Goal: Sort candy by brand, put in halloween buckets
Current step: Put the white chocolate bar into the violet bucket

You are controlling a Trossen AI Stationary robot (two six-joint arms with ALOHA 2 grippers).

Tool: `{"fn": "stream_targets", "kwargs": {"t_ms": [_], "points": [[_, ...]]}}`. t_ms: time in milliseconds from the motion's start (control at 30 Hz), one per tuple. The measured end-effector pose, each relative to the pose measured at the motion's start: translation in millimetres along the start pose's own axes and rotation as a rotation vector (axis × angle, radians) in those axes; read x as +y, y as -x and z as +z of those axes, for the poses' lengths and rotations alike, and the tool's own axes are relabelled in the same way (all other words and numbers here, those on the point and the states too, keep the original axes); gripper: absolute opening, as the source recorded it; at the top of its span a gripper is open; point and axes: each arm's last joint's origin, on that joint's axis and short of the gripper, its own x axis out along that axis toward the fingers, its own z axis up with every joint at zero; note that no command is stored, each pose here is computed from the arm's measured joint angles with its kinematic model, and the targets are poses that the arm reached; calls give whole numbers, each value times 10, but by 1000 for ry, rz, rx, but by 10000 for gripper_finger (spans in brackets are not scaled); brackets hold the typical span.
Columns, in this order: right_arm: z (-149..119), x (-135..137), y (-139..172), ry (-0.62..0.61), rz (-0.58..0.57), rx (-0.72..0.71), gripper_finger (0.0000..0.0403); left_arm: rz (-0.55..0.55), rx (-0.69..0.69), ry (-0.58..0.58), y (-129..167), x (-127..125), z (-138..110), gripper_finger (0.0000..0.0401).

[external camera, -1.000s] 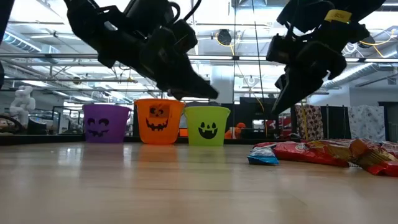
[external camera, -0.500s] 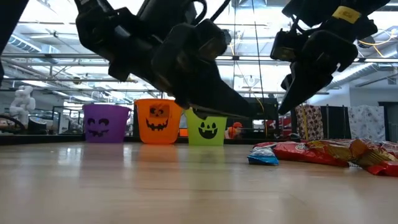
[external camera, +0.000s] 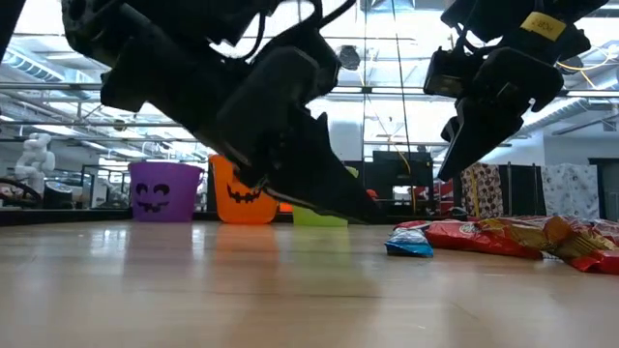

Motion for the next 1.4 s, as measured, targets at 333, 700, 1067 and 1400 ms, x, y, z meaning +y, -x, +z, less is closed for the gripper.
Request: {"fn": "stream_targets", "kwargs": {"t_ms": [333,700,1067,1400], "points": [[-2,0,0,-23,1,3,73,35,-22,30,-252,-27,-115,193],[-23,53,4,-12,16,8,73,213,13,32,-264,98,-130,196],[-35,367,-250,89,144,-60,72,211,50,-42,-156,253,62,196],[-69,534,-651,98,162,72,72,15,119,-16,-151,201,51,196]]}}
